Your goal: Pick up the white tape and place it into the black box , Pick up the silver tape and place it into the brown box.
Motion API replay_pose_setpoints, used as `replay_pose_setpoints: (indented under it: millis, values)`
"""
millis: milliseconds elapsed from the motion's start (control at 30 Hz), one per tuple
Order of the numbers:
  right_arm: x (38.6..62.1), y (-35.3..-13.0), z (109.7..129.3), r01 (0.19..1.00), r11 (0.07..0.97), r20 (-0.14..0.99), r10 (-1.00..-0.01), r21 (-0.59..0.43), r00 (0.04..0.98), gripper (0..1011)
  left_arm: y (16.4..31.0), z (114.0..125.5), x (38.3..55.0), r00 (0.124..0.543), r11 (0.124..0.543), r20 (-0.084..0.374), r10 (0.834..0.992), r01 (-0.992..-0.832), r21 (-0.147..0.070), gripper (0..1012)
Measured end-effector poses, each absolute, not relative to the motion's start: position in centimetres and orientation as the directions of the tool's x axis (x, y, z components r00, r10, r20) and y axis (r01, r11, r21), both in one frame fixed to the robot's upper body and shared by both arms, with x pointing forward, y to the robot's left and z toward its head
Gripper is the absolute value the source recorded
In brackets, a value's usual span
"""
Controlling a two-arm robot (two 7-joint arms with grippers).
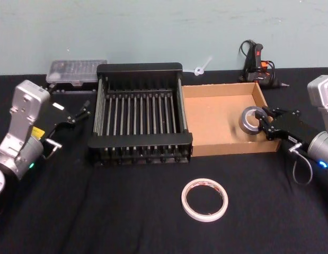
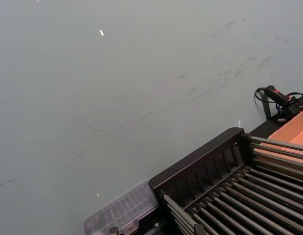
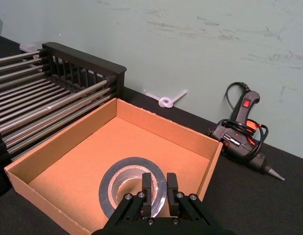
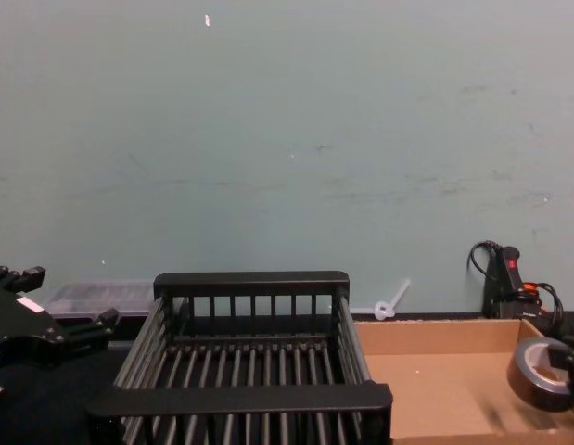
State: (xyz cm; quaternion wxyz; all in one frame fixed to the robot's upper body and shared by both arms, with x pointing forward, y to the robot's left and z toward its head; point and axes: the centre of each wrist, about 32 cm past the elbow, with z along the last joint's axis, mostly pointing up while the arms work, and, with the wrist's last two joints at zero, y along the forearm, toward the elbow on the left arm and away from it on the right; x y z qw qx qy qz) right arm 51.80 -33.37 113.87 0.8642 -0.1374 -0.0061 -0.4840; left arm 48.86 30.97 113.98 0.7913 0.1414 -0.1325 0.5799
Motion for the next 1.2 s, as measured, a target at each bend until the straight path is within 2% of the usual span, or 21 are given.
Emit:
replay_pose_setpoints:
  millis: [367, 433, 767, 867, 1000, 1200]
  values:
    - [51.74, -33.40, 113.87, 0.838, 0.494, 0.143, -0.835, -0.231, 0.531, 192, 30.97, 113.98, 48.86, 0.292, 0.287, 0.374, 0.880, -0.955, 0.070, 1001]
    - [51.74, -33.40, 113.88, 0.838, 0.494, 0.143, -0.835, -0.231, 0.531, 231, 30.97, 113.98, 48.86, 0.292, 0.287, 0.374, 0.880, -0.955, 0.070, 1001]
    - [51.72, -33.44, 113.89, 0.838, 0.494, 0.142, -0.835, -0.230, 0.531, 567, 30.97, 113.98, 48.86, 0.292, 0.287, 0.374, 0.880, -0.955, 0.070, 1001]
    - [51.71, -33.43, 113.88, 0.838, 0.494, 0.142, -0.835, -0.231, 0.531, 622, 30.97, 113.98, 48.86, 0.292, 0.287, 0.374, 0.880, -0.955, 0.070, 1001]
    - [51.71, -33.43, 113.88, 0.838, 0.494, 0.141, -0.835, -0.231, 0.531, 787, 30.97, 113.98, 48.86, 0.292, 0.287, 0.374, 0.880, -0.955, 0.070, 1001]
    - [51.70, -33.43, 113.88, 0.838, 0.494, 0.141, -0.835, -0.231, 0.531, 926, 30.97, 113.98, 48.86, 0.292, 0.287, 0.374, 0.880, -0.955, 0.070, 1001]
